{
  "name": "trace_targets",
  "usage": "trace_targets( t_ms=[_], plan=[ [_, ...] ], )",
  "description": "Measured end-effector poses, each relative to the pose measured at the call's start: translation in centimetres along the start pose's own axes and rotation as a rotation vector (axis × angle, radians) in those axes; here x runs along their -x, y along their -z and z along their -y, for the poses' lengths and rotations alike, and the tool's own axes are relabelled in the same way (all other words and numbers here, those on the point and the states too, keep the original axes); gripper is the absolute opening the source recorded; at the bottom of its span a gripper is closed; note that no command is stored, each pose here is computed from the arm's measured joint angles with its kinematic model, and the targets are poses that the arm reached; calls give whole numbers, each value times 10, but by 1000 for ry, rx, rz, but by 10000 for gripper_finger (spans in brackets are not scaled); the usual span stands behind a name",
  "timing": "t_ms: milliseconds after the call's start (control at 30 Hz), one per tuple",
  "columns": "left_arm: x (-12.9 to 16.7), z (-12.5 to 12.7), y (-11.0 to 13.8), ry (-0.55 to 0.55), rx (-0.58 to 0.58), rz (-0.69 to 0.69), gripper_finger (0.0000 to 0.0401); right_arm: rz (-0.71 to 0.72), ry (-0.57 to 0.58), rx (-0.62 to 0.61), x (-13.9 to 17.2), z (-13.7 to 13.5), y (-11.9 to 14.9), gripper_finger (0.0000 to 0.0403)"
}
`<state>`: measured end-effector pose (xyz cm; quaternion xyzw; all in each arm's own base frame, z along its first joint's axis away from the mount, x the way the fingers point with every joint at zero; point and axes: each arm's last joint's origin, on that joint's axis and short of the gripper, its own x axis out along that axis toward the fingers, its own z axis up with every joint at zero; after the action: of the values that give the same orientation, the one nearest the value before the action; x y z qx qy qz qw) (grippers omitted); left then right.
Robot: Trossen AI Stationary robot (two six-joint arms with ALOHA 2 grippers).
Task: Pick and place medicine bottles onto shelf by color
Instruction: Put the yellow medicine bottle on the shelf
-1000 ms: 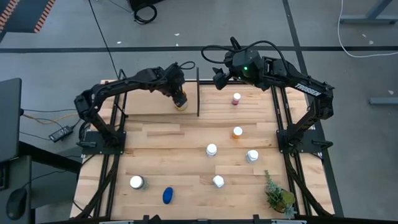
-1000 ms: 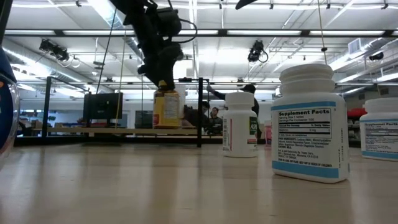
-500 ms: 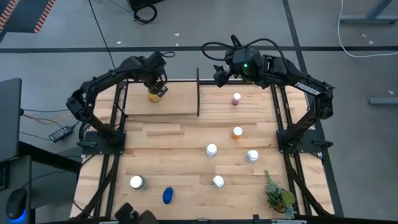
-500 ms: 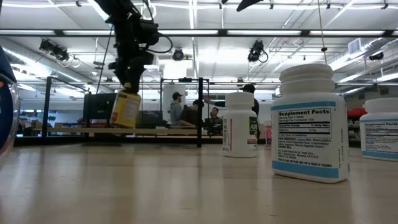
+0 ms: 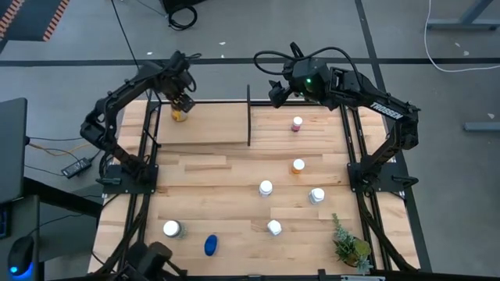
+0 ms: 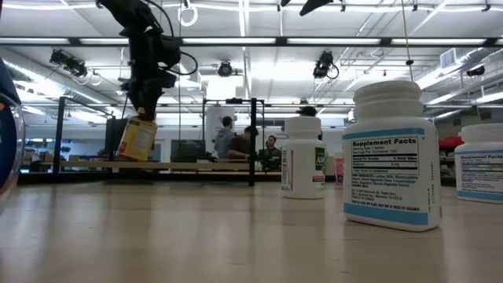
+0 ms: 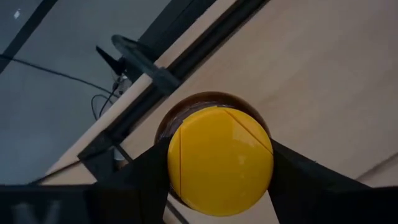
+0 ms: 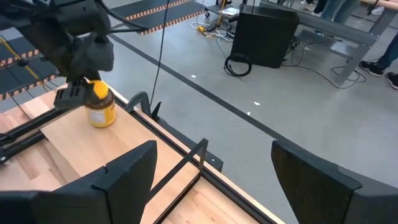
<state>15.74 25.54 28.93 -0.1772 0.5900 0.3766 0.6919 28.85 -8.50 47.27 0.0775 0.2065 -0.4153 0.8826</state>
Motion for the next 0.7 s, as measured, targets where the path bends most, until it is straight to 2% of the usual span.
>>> trace_targets(
  t_ms=[200,467,633,700],
  plan=[
    [-1,-12,4,55,-102,-2,240,0,8,8,-1,2,-1,323],
    [-2,-22,13,70,-232,-51,221,-2,26,8,-5,8,-2,323],
    [-2,-25,14,63,-216,-66,236,-4,30,5,-6,10,-2,323],
    [-2,-26,15,24,-191,-84,236,-4,30,4,-6,10,-3,323]
  ],
)
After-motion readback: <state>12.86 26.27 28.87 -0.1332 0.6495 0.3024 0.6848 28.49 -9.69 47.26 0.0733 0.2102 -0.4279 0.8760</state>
